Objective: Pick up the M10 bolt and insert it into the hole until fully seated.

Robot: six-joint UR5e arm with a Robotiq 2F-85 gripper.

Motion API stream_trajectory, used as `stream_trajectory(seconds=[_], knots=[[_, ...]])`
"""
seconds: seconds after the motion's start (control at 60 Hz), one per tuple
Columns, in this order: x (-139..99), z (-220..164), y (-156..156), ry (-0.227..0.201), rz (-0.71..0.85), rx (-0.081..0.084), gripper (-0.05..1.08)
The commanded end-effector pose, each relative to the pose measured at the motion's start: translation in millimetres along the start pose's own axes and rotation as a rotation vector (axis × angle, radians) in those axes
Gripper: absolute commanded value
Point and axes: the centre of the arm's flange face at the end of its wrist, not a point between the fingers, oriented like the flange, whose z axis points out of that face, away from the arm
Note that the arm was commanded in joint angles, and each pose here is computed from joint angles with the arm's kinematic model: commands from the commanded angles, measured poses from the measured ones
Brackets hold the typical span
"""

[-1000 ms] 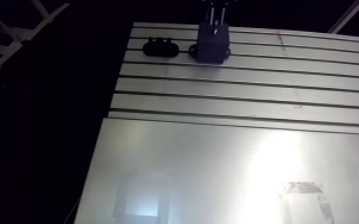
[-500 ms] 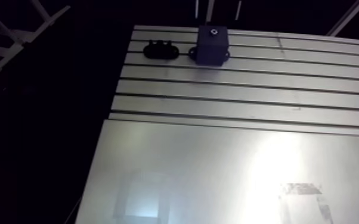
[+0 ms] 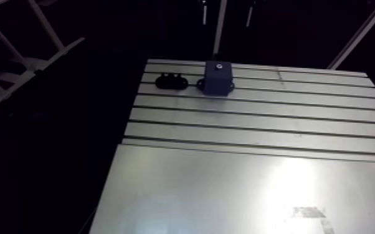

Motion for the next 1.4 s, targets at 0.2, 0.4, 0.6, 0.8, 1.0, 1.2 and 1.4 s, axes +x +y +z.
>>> stream_trajectory(seconds=[0.2,0.4,0.6,0.8,1.0,1.2,1.4], knots=[[-135,-49,15,0.151,-0.021,0.001,0.00],[-146,-44,17,0.212,-0.034,0.001,0.00],[-147,-50,18,0.238,-0.033,0.004,0.00],[-156,-58,19,0.290,-0.029,0.007,0.00],[-150,-81,22,0.388,-0.024,0.013,0.00],[-155,-97,20,0.339,-0.029,0.012,0.00],[-158,-99,21,0.321,-0.029,0.010,0.00]])
